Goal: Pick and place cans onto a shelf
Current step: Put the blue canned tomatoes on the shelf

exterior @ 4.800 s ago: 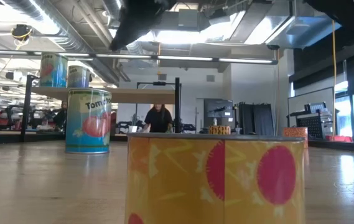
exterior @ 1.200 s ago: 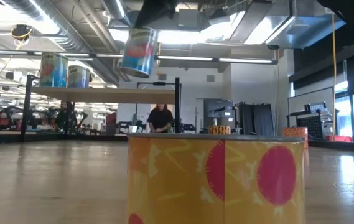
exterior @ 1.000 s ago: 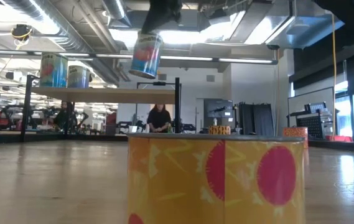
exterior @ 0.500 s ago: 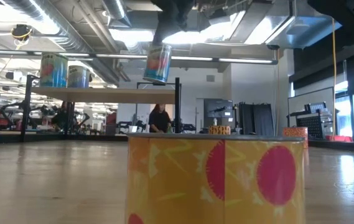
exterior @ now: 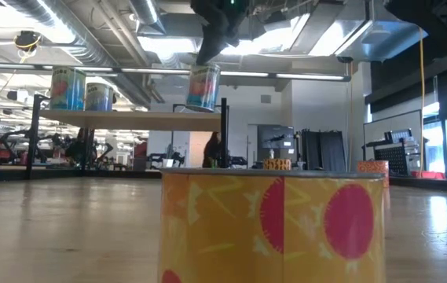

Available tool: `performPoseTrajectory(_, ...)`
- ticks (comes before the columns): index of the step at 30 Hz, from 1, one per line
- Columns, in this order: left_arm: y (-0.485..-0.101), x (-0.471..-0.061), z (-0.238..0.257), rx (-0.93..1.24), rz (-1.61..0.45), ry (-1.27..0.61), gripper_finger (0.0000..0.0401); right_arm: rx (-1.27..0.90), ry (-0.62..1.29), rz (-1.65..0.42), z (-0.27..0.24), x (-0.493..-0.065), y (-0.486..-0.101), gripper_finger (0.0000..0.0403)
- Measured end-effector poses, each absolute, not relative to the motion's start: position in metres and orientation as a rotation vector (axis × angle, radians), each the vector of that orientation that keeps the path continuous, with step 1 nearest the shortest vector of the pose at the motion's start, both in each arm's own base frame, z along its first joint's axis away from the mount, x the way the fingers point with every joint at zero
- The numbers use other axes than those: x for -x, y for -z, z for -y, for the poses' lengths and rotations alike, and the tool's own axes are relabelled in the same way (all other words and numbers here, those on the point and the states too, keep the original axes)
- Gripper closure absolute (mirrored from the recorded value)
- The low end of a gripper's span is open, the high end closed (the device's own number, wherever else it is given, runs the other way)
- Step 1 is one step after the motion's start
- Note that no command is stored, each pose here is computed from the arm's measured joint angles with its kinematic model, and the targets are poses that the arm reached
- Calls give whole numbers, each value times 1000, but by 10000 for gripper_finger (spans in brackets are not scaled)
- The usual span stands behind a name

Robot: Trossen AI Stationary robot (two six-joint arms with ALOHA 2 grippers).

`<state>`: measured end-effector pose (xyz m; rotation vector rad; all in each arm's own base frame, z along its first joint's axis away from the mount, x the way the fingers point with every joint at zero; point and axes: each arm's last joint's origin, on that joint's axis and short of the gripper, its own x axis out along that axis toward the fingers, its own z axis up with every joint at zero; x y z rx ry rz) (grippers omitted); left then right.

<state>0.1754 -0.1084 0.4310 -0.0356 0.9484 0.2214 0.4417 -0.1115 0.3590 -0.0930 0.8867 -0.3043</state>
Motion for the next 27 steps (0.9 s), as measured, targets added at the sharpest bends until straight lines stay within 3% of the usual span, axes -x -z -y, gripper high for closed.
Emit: performPoseTrajectory(27, -431, -175, 108, 39, -945, -227, 356, 97, 294, -908, 119, -444, -352, 393)
